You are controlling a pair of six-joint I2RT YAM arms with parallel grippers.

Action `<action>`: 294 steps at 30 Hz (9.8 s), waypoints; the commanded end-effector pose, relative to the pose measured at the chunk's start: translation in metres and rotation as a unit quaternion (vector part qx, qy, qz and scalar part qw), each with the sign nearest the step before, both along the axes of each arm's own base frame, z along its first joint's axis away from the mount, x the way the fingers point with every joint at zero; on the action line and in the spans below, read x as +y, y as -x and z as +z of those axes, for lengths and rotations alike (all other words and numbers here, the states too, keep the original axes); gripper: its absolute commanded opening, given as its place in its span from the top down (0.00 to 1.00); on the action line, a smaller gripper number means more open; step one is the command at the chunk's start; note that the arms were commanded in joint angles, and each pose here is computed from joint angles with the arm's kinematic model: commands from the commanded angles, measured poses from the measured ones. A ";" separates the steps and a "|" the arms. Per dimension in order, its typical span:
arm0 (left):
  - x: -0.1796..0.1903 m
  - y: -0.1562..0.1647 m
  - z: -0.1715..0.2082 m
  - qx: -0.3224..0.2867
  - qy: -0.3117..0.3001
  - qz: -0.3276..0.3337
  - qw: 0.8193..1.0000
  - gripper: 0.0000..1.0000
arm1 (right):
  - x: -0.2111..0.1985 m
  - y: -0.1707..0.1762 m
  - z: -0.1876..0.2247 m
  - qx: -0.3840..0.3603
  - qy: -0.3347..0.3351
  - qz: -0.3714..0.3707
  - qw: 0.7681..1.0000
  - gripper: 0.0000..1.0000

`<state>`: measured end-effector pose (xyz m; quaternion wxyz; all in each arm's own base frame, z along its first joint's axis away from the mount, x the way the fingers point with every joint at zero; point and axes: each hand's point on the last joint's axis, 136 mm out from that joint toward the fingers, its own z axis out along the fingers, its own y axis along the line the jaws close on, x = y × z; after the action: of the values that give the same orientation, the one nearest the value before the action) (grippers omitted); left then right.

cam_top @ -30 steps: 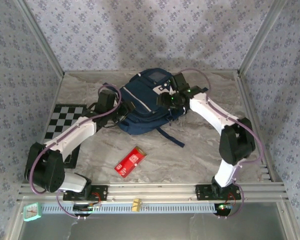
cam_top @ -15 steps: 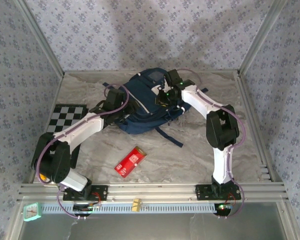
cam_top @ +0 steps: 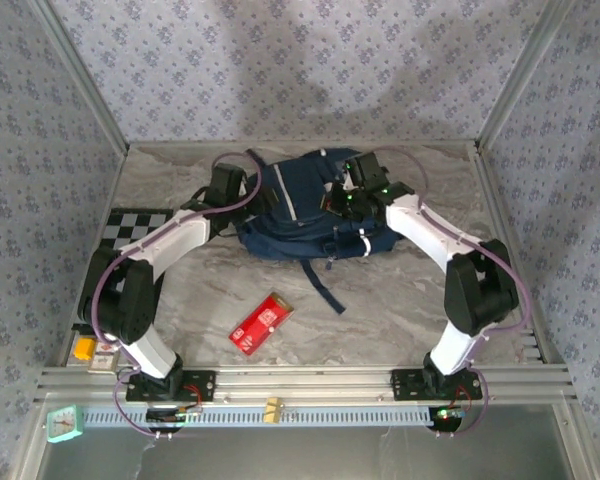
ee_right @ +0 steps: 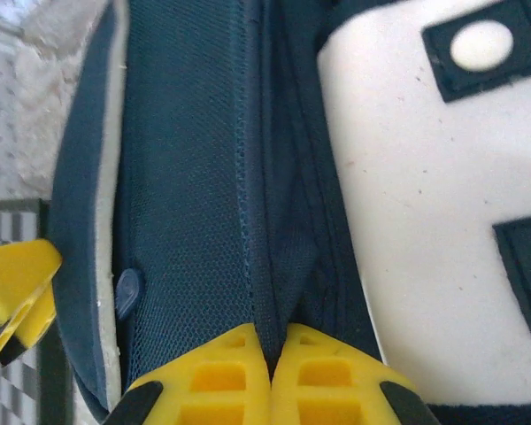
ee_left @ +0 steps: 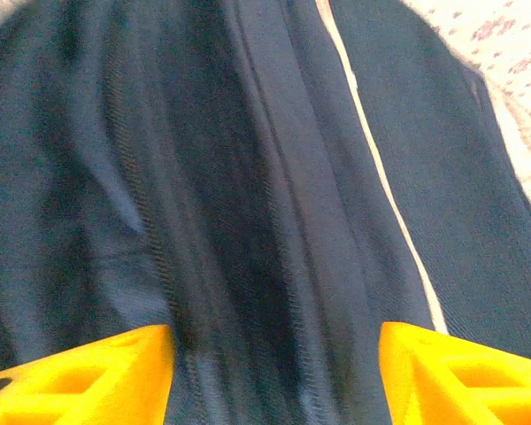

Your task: Pack books, pencil case, and school supplies into a backpack

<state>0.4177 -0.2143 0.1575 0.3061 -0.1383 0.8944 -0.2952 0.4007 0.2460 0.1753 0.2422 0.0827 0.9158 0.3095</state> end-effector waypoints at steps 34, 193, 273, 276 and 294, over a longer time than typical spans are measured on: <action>-0.070 0.069 0.029 -0.049 -0.198 0.046 0.978 0.00 | 0.014 -0.013 0.063 -0.067 -0.123 -0.066 0.988 1.00; -0.049 0.108 0.002 -0.066 -0.191 -0.246 0.948 1.00 | -0.099 0.035 0.032 0.046 -0.088 -0.016 0.995 0.58; 0.070 0.297 -0.107 0.234 -0.062 -0.048 0.969 0.47 | 0.095 0.198 -0.134 0.113 0.098 0.204 0.968 0.30; 0.068 0.297 -0.108 0.237 -0.062 -0.052 0.968 0.52 | 0.099 0.199 -0.139 0.116 0.082 0.201 0.969 0.30; 0.074 0.296 -0.141 0.249 -0.092 -0.050 0.963 0.69 | 0.139 0.213 -0.124 0.142 0.015 0.243 0.960 0.28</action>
<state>0.1233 -0.1467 0.0248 0.0678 -0.1333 0.9696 -0.1938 0.1959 0.3529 0.0386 0.0492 -0.0881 0.9567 0.2731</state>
